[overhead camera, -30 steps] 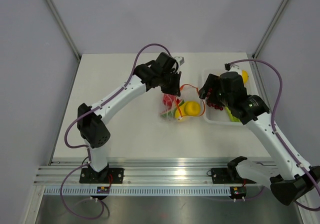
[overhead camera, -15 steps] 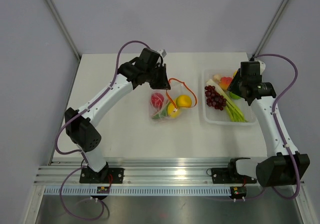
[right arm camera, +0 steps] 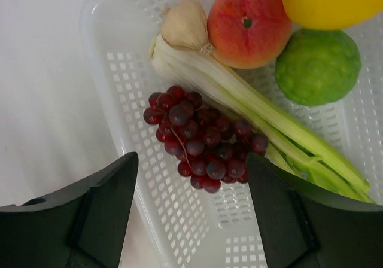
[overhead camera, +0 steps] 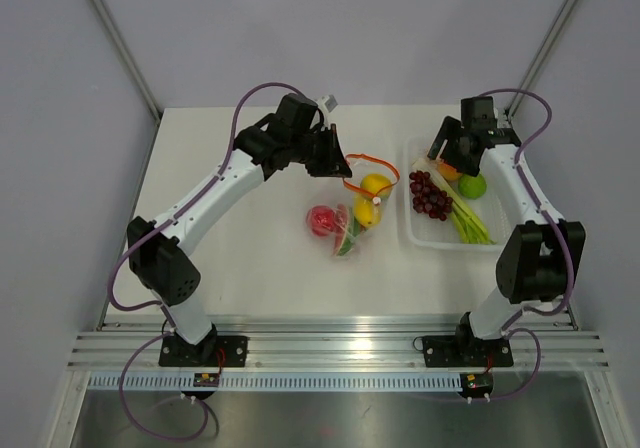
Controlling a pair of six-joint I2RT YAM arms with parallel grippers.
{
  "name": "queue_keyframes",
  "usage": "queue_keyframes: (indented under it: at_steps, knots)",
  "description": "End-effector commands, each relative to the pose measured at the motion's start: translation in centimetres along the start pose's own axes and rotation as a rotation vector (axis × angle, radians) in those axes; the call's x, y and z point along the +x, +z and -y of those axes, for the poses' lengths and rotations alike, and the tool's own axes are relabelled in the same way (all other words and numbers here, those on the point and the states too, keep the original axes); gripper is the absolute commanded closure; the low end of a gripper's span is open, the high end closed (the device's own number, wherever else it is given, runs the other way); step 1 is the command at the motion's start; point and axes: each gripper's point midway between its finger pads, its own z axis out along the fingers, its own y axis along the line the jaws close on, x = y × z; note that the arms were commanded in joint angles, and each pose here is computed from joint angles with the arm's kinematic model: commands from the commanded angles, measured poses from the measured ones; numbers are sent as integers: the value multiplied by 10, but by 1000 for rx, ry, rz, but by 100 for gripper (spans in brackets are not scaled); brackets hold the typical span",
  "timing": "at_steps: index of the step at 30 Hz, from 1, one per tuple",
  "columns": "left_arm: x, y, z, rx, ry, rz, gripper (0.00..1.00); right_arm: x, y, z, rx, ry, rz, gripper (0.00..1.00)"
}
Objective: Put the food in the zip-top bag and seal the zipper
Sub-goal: Pick up the fake vegetable from the bin.
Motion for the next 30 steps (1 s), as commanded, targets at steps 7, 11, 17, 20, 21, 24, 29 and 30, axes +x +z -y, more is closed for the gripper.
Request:
queue_keyframes:
  at_steps: [7,11,17,20,21,24,29,30]
  knots:
    - [-14,-12,26,110,114,15,100,-40,53,-15,15,-27,29,21]
    - [-13,-13,28,119,123,1,100,-38,73,-13,36,-39,2,22]
    - [-15,-14,22,102,137,0,100,-40,98,-11,64,-52,-21,24]
    - [-16,-12,18,96,141,-8,100,-41,109,-14,58,-52,-29,27]
    - [-16,-12,18,93,143,-10,100,-40,111,-14,56,-51,-34,27]
    - [-15,-11,17,91,152,-18,100,-40,119,-15,58,-56,-41,30]
    - [-16,-9,15,86,160,-21,100,-41,126,-16,60,-55,-50,32]
    - [-16,-9,15,86,160,-21,100,-41,127,-16,61,-55,-52,32]
